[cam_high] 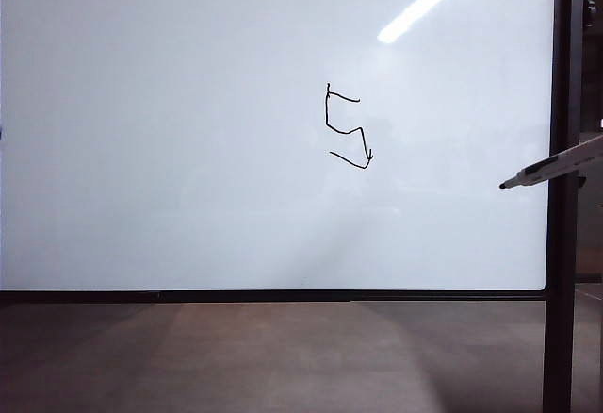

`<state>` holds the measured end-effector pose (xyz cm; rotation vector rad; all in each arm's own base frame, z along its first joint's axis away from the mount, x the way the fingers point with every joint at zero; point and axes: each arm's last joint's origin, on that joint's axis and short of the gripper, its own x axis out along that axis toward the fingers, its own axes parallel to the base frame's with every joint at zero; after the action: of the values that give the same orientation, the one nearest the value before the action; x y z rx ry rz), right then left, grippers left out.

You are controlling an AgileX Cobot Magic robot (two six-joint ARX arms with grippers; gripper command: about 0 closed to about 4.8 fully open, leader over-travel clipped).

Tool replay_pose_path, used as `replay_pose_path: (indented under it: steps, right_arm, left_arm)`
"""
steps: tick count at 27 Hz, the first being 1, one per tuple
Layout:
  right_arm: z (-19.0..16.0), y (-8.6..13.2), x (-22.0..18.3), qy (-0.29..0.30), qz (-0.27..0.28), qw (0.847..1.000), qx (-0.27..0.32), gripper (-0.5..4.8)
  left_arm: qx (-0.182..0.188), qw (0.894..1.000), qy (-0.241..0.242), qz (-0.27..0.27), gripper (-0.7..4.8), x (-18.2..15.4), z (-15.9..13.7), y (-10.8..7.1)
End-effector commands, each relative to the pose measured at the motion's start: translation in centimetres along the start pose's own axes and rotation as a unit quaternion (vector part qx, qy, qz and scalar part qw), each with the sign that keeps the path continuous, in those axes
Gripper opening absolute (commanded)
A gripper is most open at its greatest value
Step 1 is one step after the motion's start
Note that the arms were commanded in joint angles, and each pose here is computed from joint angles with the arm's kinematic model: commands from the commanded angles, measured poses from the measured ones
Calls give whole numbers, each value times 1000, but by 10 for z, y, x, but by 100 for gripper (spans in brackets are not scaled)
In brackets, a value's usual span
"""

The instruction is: Reach to the right to find the marker pen, pick it up, and write the number 5 on the whiteboard.

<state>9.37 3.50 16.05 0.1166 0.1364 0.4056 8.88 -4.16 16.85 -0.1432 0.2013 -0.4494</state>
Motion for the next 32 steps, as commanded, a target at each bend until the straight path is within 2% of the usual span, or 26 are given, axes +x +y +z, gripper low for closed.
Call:
replay_pose_path:
  steps: [1, 12, 19, 21, 23, 25, 28, 29, 31, 32]
  right_arm:
    - [-5, -2, 1, -1, -15, 1000, -4, -7]
    - [-7, -2, 1, 8, -18, 1000, 0, -5]
    - [-7, -2, 1, 8, -18, 1000, 0, -5]
    - [-6, -3, 0, 1, -23, 1000, 0, -5]
    - [-4, -7, -1, -8, -40, 999, 2, -5]
    - [0, -14, -4, -33, -76, 997, 3, -5]
    - [3, -24, -7, -50, -135, 990, 7, -5]
    - [3, -27, -8, -52, -150, 987, 8, -5]
    - [3, -29, -9, -53, -161, 985, 9, -5]
    - [3, -29, -9, -53, -163, 985, 9, -5]
  left_arm:
    - [2, 1000, -3, 7, -5, 3, -6, 2]
    - [15, 999, 28, 13, -4, 6, -22, 5]
    - [15, 999, 27, 14, -4, 5, -21, 5]
    - [13, 1000, 10, 23, -4, 3, -19, 7]
    - [5, 998, -19, 59, -4, 0, -14, 17]
    - [-7, 992, -31, 124, -4, -4, -12, 31]
    - [-22, 973, -48, 225, -4, -12, -10, 48]
    - [-26, 963, -53, 262, -4, -15, -10, 53]
    - [-27, 952, -58, 299, -4, -16, -10, 55]
    - [-27, 952, -58, 299, -4, -16, -10, 55]
